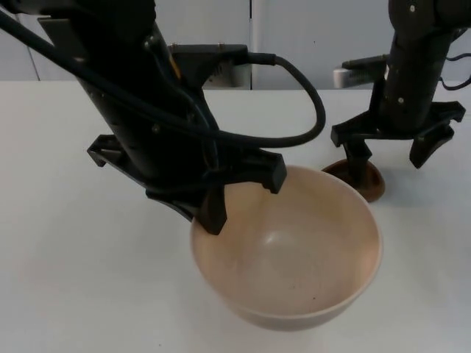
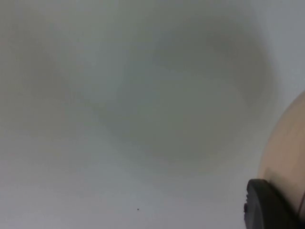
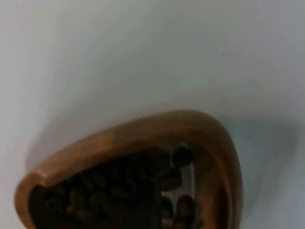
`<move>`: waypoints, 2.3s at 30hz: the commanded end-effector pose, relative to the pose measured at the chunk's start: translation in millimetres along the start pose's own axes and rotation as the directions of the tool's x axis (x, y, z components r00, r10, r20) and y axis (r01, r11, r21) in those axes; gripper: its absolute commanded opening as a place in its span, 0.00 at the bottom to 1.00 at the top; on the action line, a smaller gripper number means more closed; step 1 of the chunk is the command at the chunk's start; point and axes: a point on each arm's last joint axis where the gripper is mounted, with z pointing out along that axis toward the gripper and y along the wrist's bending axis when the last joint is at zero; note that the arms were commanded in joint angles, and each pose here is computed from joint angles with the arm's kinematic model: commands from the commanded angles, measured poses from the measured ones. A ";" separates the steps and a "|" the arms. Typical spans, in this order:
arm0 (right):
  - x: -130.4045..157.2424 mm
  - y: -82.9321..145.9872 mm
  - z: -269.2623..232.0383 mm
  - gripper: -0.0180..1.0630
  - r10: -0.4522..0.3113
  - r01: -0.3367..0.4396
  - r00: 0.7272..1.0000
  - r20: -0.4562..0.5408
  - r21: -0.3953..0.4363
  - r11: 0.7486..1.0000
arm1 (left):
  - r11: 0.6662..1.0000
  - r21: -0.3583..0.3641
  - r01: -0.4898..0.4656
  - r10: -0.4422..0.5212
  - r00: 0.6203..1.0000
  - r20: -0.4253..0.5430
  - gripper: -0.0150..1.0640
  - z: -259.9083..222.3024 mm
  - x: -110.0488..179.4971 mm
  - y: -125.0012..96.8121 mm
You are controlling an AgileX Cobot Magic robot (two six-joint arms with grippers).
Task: Pick up the bowl with the left hand and pour the coffee beans from the cup into the bowl with the right hand.
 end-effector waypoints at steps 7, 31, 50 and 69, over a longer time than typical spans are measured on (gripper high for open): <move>-2.3 2.9 4.2 0.68 0.023 -0.023 1.000 0.017 -0.026 0.999 | 1.000 0.010 0.006 -0.006 1.000 0.016 0.01 -2.4 0.3 -1.5; -4.7 4.9 12.1 0.03 0.027 -0.025 0.999 0.042 -0.040 0.999 | 1.000 0.010 0.006 -0.006 1.000 0.016 0.01 -2.4 0.3 -1.5; -4.7 0.7 -31.5 0.02 -0.031 0.034 0.997 0.069 -0.038 0.999 | 1.000 0.010 0.006 -0.006 1.000 0.018 0.01 -2.4 0.1 -1.5; 18.9 -3.2 -144.5 0.02 -0.112 0.127 0.988 0.110 -0.134 0.983 | 1.000 0.010 0.006 -0.006 1.000 0.016 0.01 -2.4 0.3 -1.5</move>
